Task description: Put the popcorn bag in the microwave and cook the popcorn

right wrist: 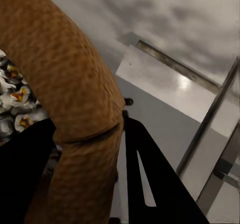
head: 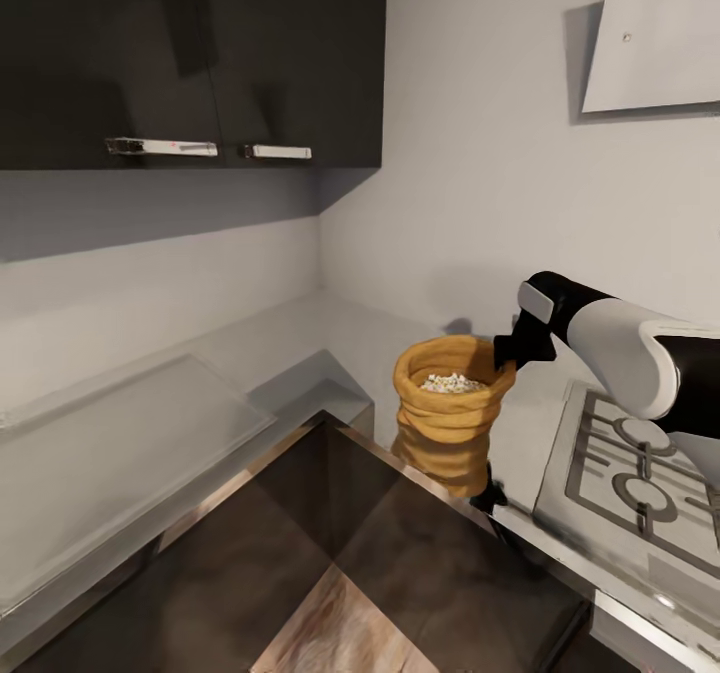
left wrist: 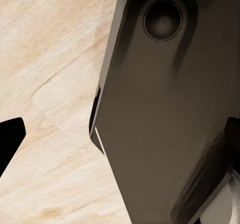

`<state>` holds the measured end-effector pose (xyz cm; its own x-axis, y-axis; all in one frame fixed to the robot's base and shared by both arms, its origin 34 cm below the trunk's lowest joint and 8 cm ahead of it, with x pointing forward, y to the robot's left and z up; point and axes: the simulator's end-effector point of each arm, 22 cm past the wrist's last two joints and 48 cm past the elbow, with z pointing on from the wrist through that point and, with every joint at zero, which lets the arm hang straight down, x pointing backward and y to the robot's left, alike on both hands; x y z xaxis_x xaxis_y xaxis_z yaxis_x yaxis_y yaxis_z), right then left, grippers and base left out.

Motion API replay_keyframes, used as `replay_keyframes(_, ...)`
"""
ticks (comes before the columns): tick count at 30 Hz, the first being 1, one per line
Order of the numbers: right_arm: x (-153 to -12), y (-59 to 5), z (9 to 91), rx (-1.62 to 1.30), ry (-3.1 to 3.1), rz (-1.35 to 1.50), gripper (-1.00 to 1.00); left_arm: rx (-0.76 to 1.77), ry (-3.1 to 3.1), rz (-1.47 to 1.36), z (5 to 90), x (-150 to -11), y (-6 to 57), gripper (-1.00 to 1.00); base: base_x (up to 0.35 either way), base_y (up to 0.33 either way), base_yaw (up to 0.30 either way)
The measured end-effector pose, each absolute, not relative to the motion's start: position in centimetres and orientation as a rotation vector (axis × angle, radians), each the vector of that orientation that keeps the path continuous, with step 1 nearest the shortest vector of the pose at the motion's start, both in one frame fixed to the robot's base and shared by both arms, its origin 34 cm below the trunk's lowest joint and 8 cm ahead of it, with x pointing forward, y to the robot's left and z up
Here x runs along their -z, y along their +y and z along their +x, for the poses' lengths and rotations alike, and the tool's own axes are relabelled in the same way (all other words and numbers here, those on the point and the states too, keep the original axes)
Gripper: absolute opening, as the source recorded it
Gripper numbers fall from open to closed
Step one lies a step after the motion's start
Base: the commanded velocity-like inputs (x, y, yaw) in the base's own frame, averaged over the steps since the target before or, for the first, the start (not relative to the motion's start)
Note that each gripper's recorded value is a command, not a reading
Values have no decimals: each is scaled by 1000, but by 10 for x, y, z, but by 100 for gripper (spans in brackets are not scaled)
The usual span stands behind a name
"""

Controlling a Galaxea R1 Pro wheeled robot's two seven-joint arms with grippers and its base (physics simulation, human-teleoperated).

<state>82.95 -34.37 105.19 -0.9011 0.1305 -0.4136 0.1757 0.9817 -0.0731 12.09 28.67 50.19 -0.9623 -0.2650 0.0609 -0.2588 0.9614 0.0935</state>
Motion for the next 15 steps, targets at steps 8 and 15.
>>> replay_keyframes(8,-1060,-343,827,134,2698,226,-100,128,-3052,408,126,-502,286,100,-327,0,0)
replay_keyframes(15,-1068,-354,824,136,2686,249,-100,126,-3062,411,130,-501,287,100,-339,0,-60)
